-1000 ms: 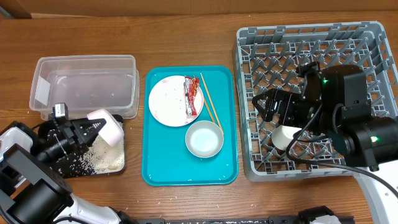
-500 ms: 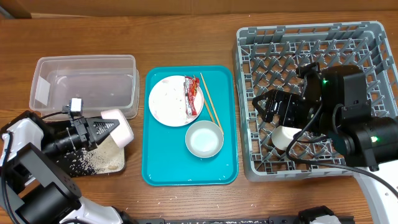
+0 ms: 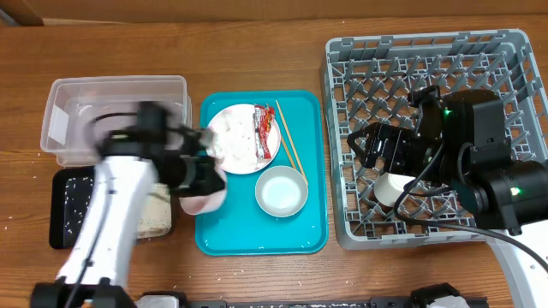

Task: Sort waste into correct bins and load items into the dishwasher
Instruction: 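Set the pink bowl back on the teal tray with the left gripper, then pick the tissue from the white plate and drop it in the clear bin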

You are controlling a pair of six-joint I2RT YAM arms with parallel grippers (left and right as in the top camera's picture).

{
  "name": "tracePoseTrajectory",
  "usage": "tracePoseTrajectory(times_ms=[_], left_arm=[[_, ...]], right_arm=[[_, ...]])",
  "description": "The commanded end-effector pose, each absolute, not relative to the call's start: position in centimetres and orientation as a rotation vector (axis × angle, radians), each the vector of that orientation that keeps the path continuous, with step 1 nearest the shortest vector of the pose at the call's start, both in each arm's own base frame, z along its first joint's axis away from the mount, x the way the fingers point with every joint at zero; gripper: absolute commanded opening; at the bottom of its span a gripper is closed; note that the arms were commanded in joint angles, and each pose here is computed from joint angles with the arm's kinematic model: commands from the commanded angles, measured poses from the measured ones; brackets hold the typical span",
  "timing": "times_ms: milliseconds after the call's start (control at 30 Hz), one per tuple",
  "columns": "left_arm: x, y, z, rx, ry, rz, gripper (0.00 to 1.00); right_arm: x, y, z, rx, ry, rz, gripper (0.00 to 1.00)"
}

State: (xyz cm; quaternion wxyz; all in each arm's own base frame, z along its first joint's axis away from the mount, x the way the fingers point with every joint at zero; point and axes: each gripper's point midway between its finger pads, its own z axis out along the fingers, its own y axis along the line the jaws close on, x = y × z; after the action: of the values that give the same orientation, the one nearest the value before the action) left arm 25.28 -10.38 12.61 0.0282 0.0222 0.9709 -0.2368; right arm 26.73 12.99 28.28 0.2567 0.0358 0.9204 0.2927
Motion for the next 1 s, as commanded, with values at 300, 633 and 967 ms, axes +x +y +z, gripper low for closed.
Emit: tracePoseTrajectory(times_ms=[300, 633, 967], left_arm=[[22.6, -13.3, 6.8, -0.120, 3.126, 0.040, 0.57], [36.5, -10.1, 15.4, -0.074, 2.722, -0.136, 0.77], [40.0, -10.0, 2.0, -0.077, 2.930, -0.104, 0.71]], right_arm=[[26.6, 13.2, 28.8, 0.069, 2.480, 0.801, 1.00], [26.6, 13.2, 28.8, 0.069, 2.480, 0.801, 1.00], [26.6, 13.2, 28.8, 0.069, 2.480, 0.801, 1.00]])
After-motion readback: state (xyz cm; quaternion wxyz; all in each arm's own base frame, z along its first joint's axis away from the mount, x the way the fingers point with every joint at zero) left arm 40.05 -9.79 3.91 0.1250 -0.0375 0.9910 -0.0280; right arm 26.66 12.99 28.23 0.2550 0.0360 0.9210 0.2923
